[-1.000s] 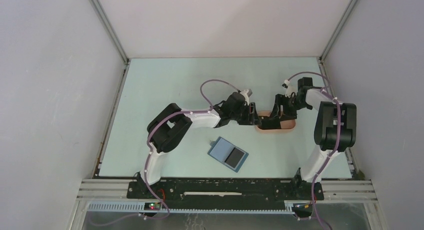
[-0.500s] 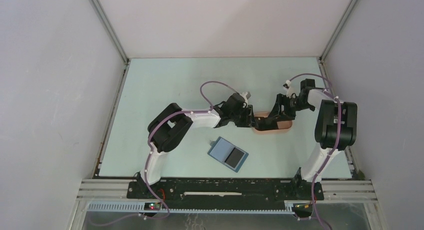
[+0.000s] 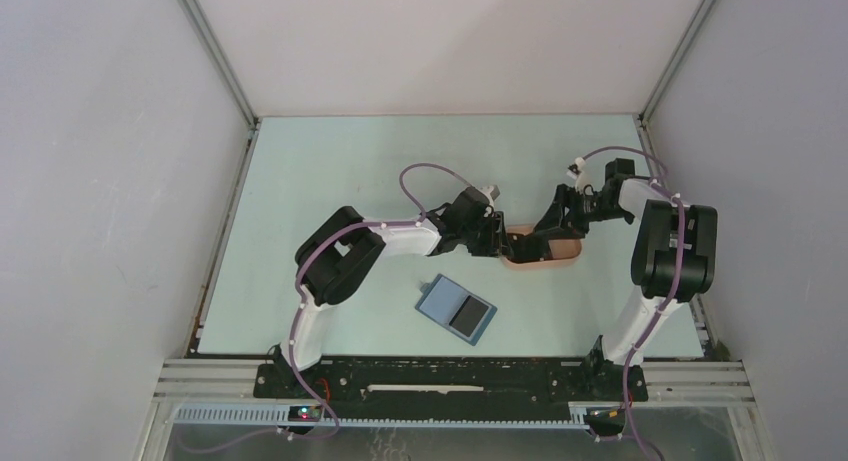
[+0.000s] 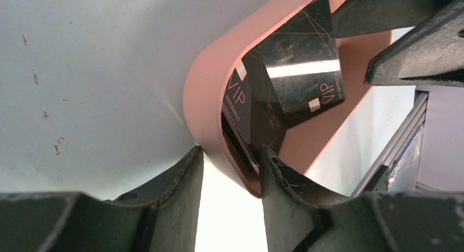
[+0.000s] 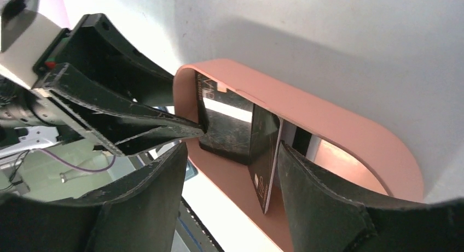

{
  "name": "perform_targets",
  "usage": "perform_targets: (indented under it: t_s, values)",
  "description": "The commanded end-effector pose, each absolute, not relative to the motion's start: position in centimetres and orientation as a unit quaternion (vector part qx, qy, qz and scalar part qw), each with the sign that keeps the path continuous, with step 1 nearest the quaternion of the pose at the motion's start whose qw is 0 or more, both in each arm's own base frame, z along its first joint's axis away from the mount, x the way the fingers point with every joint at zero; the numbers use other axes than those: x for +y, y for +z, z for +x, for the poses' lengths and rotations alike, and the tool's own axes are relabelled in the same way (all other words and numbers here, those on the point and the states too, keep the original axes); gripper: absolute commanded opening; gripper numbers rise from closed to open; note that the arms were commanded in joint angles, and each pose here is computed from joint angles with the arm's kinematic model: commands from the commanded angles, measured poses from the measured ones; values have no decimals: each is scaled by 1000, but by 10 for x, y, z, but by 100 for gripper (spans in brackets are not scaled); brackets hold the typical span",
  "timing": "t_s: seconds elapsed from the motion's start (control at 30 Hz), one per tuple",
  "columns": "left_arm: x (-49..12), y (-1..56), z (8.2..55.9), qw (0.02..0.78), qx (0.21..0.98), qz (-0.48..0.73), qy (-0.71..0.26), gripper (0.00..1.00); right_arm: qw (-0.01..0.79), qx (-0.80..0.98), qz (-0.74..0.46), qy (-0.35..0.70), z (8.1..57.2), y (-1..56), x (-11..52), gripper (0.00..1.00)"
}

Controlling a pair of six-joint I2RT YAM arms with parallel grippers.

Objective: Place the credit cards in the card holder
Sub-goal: Pick up the credit card from the storage box.

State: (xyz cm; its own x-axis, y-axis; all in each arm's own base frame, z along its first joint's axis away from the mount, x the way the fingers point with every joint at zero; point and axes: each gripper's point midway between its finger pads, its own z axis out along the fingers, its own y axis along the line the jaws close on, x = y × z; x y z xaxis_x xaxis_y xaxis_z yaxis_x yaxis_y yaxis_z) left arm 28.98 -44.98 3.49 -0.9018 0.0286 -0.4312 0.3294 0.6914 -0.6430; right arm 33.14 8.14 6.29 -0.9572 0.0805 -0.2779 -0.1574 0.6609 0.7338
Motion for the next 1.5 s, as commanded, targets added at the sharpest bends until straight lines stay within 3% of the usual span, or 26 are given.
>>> perform_targets:
  t_s: [0.0, 0.2, 0.4, 0.8, 1.07, 1.47]
  values:
    - [-475, 72, 301, 237, 867, 112, -424, 46, 97, 865, -10, 492, 310, 83, 110, 69]
    - [-475, 72, 301, 237, 867, 111, -423, 46, 94, 865, -8, 494, 309, 81, 109, 62]
    - [-476, 74, 301, 238, 866, 111, -425, 46, 97, 905, -10, 414, 313, 60, 94, 52]
    - [-479, 73, 301, 234, 864, 115, -431, 45, 131, 944, -41, 300, 323, 46, 82, 66]
    - [-483, 73, 298, 227, 860, 118, -442, 40, 82, 937, -19, 338, 317, 29, 98, 66]
    - [-488, 75, 297, 221, 857, 121, -450, 38, 66, 898, -24, 435, 315, 51, 123, 64]
